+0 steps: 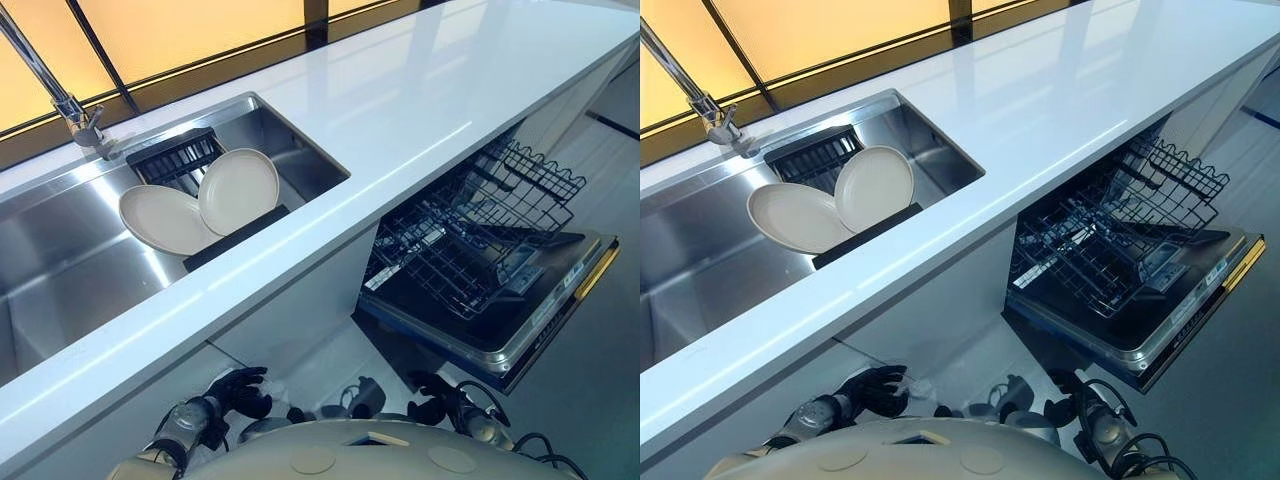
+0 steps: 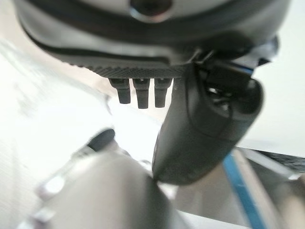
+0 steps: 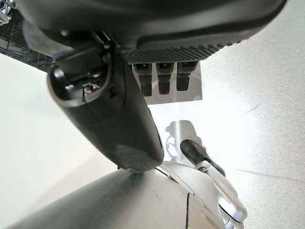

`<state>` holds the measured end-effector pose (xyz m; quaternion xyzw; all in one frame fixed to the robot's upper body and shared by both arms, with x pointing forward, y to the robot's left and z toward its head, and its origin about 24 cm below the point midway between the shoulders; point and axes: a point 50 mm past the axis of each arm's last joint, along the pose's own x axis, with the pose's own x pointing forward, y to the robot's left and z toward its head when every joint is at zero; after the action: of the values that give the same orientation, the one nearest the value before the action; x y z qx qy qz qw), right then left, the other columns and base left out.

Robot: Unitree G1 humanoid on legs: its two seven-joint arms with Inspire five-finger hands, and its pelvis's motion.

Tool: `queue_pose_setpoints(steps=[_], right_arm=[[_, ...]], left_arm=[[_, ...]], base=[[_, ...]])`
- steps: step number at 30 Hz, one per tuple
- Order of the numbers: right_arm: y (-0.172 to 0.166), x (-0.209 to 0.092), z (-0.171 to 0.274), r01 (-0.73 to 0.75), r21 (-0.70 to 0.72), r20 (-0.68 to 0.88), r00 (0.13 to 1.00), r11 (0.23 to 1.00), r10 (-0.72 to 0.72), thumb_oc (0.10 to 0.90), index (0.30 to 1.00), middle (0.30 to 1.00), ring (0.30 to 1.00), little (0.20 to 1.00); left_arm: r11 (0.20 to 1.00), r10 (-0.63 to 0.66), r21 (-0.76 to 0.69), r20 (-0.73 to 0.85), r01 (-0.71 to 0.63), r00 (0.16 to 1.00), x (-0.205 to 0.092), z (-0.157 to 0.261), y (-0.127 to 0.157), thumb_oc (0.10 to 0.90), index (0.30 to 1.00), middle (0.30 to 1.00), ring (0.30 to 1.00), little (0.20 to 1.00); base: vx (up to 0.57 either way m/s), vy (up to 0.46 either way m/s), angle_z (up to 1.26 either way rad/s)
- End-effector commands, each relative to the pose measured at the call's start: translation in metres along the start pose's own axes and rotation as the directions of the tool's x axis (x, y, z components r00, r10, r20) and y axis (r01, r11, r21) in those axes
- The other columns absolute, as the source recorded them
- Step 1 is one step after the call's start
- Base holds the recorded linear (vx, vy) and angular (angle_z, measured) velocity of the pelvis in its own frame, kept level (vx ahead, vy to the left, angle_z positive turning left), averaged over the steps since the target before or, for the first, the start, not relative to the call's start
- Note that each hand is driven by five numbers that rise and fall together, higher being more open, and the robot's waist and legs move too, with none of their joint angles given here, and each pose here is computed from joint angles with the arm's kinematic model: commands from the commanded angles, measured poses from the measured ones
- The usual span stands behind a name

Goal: Pick up plates and place into dishwasher.

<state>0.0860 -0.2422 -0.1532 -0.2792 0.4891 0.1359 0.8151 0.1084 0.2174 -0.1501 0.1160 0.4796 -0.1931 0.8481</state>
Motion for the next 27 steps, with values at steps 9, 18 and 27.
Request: queue_pose_setpoints(steps=[9,18,27], right_arm=[[-0.014,0.005,0.022,-0.014,-0.096,0.076,0.997,0.995,0.022,0.800,0.900,0.900,0.900,0.900],[-0.014,0.008,0.031,0.002,-0.061,0.103,0.995,0.998,0.004,0.800,0.900,0.900,0.900,0.900],[0.013,0.010,0.034,-0.028,-0.064,0.097,0.995,0.998,0.034,0.800,0.900,0.900,0.900,0.900]], left_arm=[[0.894,-0.345,0.426,0.460,0.138,0.818,0.000,0.130,-0.025,0.800,0.900,0.900,0.900,0.900],[0.516,-0.748,0.599,0.663,0.612,-0.019,-0.097,0.255,-0.066,0.800,0.900,0.900,0.900,0.900],[0.021,-0.424,0.670,0.679,0.742,-0.600,-0.161,0.290,-0.092,0.800,0.900,0.900,0.900,0.900]], base=[[-0.01,0.004,-0.01],[-0.02,-0.016,-0.03],[0.02,-0.043,-0.01]])
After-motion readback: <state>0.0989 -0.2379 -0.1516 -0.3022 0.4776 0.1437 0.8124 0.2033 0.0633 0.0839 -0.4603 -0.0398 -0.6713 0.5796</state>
